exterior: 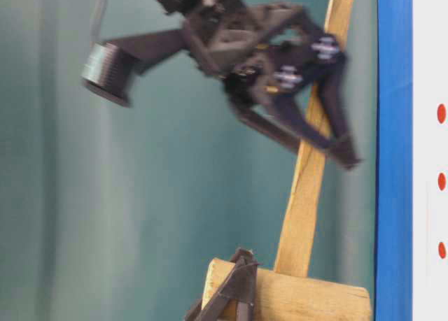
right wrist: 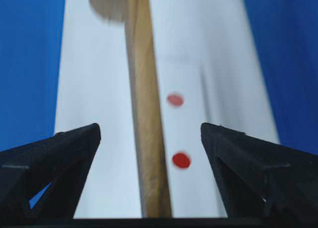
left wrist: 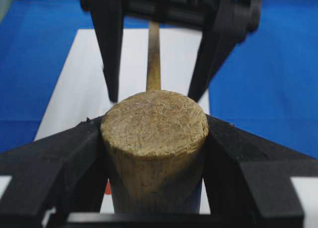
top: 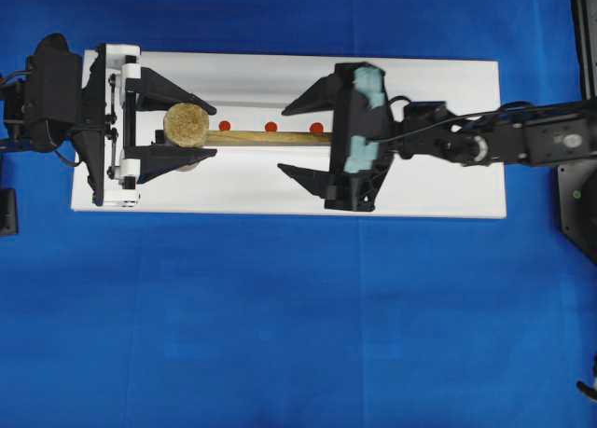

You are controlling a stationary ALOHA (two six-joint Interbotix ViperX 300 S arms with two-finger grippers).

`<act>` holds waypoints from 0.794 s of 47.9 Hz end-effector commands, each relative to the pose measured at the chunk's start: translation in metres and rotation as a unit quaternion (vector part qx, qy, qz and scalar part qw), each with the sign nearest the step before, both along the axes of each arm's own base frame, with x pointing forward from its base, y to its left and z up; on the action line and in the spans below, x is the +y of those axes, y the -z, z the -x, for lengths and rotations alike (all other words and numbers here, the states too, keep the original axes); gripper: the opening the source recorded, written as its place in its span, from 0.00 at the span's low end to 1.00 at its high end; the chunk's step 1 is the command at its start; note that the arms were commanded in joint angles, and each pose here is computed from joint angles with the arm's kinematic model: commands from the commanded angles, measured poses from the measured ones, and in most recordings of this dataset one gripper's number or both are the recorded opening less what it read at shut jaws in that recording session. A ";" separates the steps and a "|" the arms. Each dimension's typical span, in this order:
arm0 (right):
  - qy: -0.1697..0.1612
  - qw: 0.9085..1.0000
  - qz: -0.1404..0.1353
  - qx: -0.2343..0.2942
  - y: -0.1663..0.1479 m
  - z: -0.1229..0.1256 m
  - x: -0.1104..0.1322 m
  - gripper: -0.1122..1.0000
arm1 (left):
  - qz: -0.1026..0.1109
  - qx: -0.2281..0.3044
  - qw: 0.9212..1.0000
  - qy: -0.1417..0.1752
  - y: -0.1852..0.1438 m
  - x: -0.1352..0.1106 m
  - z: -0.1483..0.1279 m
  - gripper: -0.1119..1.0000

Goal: Hit the mark with a hammer.

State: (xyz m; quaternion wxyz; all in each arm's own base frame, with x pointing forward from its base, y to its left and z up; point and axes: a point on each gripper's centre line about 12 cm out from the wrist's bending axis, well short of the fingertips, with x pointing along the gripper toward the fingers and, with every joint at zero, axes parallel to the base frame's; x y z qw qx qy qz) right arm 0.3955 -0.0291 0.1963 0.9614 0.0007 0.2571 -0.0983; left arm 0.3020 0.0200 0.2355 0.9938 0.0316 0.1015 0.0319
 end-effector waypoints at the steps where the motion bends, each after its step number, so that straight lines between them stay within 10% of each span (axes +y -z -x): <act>1: 0.000 1.000 -0.001 -0.015 -0.011 -0.006 0.001 0.91 | -0.003 -0.024 1.000 0.002 -0.014 -0.001 -0.001 0.51; 7: 0.001 1.000 0.001 -0.017 -0.012 -0.006 0.000 0.82 | -0.002 -0.023 1.000 0.002 -0.015 -0.001 -0.001 0.51; 21: -0.003 1.000 -0.001 -0.017 -0.012 -0.007 0.002 0.14 | 0.000 -0.015 1.000 0.002 -0.013 -0.001 -0.001 0.51; 38: -0.003 1.000 0.000 -0.021 -0.015 -0.007 0.003 0.12 | -0.001 -0.015 1.000 0.004 -0.013 -0.002 -0.002 0.51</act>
